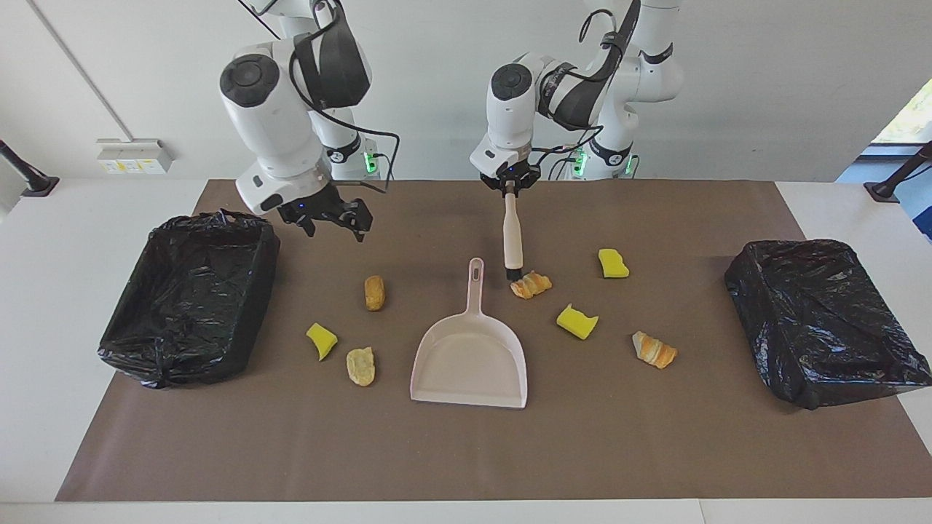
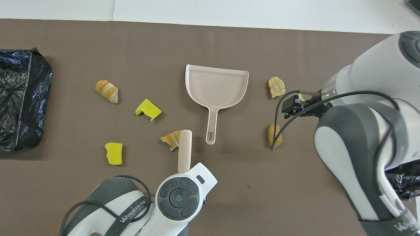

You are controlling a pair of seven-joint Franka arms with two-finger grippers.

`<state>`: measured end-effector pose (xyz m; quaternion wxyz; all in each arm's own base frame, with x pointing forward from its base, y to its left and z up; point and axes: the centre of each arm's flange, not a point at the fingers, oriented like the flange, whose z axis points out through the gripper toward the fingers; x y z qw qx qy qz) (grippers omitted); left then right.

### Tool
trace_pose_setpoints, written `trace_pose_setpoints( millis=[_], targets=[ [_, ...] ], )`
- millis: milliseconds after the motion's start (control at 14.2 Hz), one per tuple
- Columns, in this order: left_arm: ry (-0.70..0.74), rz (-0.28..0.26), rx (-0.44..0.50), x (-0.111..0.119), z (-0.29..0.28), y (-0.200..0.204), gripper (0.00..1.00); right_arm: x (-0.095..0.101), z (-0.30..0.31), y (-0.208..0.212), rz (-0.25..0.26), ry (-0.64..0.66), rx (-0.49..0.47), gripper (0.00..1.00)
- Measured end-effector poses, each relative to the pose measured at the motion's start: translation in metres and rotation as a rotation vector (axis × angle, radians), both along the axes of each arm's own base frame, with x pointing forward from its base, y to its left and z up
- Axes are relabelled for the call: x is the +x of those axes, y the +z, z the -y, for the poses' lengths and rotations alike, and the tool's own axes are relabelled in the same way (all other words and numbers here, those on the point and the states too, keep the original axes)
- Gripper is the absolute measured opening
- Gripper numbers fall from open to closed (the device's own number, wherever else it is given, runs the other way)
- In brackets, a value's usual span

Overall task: Sweep and dump trash in bin
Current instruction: 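Grasp the brush with the left gripper while the right gripper grasps the dustpan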

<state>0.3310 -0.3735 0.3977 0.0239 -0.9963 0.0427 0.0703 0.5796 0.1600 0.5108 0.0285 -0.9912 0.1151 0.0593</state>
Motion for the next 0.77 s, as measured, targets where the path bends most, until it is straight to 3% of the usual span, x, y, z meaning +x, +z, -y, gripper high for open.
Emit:
trace_pose_setpoints(
  millis=[281,774],
  targets=[
    [0.044,-0.042,-0.037,0.024,-0.011,-0.035,0.27,0.011,-0.048,-0.028,0.018,-0.064,0.034,1.0],
    [0.178,-0.072,-0.023,0.068,-0.061,-0.037,0.27,0.01,-0.059,-0.033,0.017,-0.052,0.051,1.0]
  ],
)
